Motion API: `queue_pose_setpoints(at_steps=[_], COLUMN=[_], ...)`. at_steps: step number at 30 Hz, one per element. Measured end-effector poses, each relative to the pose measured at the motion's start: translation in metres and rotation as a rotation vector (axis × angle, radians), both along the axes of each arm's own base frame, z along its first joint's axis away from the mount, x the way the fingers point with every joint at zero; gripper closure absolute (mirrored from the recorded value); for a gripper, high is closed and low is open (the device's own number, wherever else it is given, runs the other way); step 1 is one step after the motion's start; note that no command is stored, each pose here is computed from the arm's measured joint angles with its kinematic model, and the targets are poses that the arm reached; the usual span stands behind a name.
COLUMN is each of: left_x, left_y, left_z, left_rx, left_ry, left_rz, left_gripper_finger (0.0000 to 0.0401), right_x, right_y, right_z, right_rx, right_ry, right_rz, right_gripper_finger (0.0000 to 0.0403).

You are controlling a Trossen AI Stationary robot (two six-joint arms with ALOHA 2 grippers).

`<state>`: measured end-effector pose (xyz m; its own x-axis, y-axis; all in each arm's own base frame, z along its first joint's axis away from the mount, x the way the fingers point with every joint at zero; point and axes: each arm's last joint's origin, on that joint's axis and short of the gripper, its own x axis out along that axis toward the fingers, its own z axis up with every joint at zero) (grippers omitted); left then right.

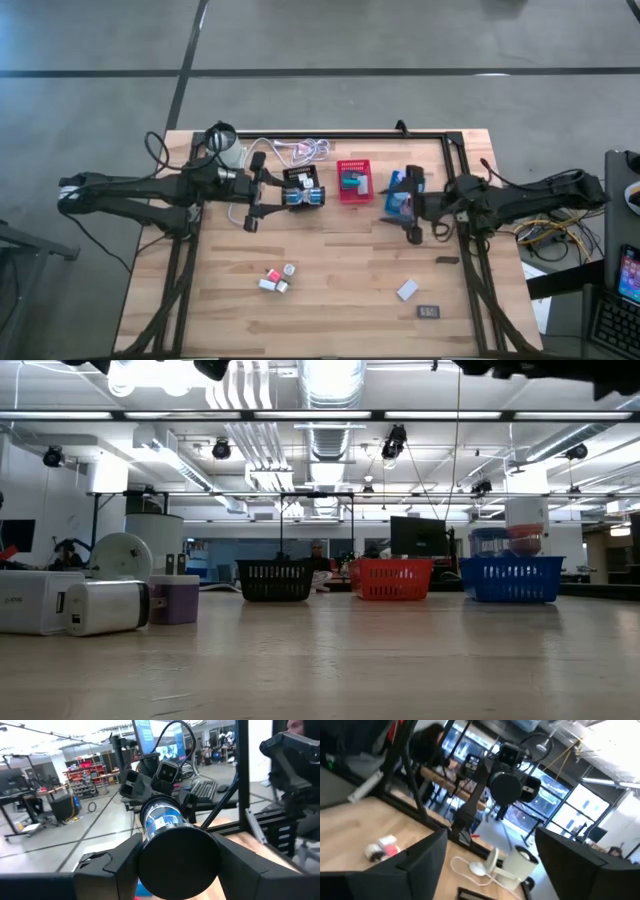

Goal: Pick & Place Office items
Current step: Put the blue hourglass into the blue bin

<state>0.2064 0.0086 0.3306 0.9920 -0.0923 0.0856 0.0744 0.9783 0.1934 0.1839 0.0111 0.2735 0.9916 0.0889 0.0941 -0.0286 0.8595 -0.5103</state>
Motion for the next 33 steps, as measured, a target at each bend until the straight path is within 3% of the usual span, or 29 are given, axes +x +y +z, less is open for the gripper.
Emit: queue_pose_setpoints(at_steps=[5, 13, 20, 33], left_x=[0.0, 0.0, 0.003, 0.012], left_y=[0.0, 0.0, 0.0, 0.0], left_z=[0.0, 0.001, 0.001, -0.005], left_rx=[-0.062, -0.09, -0.128, -0.134], left_ry=[0.004, 0.003, -0.012, 0.011], left_rz=[-0.016, -0.019, -0.035, -0.043], left_gripper_finger=[0.0186, 0.0186, 0.0186, 0.0186], right_x=[0.029, 0.077, 0.111, 0.142], right_y=[0.004, 0.012, 0.011, 0.014], right_z=[0.015, 0.029, 0.038, 0.042], right_rx=[-0.105, -0.325, -0.342, -0.373], right_ry=[0.023, 0.047, 0.074, 0.08], right_rz=[0.003, -0.025, -0.149, -0.152], right_gripper_finger=[0.0078, 0.0078, 0.0078, 0.0078])
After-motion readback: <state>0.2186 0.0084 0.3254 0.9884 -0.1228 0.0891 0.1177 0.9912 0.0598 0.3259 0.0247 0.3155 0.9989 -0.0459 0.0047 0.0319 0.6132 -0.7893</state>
